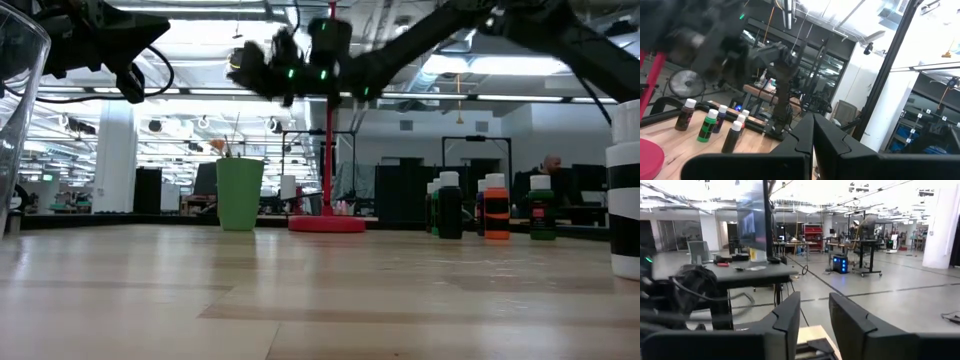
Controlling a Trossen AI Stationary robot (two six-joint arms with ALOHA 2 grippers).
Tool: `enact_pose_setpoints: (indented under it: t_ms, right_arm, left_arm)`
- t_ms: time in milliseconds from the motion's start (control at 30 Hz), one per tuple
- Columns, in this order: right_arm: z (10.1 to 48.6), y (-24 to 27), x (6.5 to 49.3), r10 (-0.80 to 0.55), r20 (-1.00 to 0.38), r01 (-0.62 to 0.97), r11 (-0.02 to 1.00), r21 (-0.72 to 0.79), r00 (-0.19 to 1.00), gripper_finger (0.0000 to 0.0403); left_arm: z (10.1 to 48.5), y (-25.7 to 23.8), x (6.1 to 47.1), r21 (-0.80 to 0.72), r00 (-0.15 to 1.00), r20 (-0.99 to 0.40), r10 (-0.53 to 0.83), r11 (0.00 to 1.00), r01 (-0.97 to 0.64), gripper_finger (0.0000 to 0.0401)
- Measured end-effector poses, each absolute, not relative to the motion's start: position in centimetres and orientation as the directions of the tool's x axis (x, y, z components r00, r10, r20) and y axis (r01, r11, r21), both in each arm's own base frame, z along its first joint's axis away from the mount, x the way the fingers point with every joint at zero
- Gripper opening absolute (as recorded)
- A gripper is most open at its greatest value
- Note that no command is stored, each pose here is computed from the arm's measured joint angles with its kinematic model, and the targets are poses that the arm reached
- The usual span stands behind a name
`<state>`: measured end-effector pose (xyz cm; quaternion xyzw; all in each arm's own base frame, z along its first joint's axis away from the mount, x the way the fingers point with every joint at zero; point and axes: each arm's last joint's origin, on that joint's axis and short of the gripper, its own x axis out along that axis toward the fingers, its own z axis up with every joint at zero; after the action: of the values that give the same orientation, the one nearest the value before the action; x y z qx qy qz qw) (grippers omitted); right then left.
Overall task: Pick & Place Paint Supplies
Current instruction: Put the big white coloring bottle into the transparent bin
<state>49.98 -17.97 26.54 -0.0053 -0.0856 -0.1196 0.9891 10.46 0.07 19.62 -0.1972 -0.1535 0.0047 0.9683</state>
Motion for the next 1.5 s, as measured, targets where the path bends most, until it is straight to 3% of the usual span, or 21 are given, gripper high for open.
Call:
enact_pose_setpoints:
  t_ms: [267, 667, 1133, 1500]
  right_arm:
    - [34.8, -14.6, 45.6, -0.207, -0.063, 0.196, 0.968, -0.154, 0.976, 0.0149]
    - [42.2, -8.2, 35.8, -0.209, -0.397, 0.171, 0.977, -0.129, 0.894, 0.0197]
    - [44.6, -1.0, 26.4, -0.032, -0.652, 0.148, 0.981, 0.123, 0.757, 0.0176]
    - [44.1, 4.8, 20.6, -0.077, -0.821, 0.473, 0.846, 0.247, 0.566, 0.0158]
  left_arm:
    - [19.6, 0.1, 10.5, -0.383, 0.953, 0.295, 0.069, 0.922, 0.052, 0.0001]
    - [19.6, 0.1, 10.5, -0.382, 0.953, 0.296, 0.066, 0.922, 0.054, 0.0001]
    - [19.6, 0.1, 10.5, -0.383, 0.953, 0.296, 0.070, 0.922, 0.051, 0.0001]
    - [20.4, 0.1, 10.2, -0.396, 0.925, 0.373, 0.071, 0.914, 0.090, 0.0001]
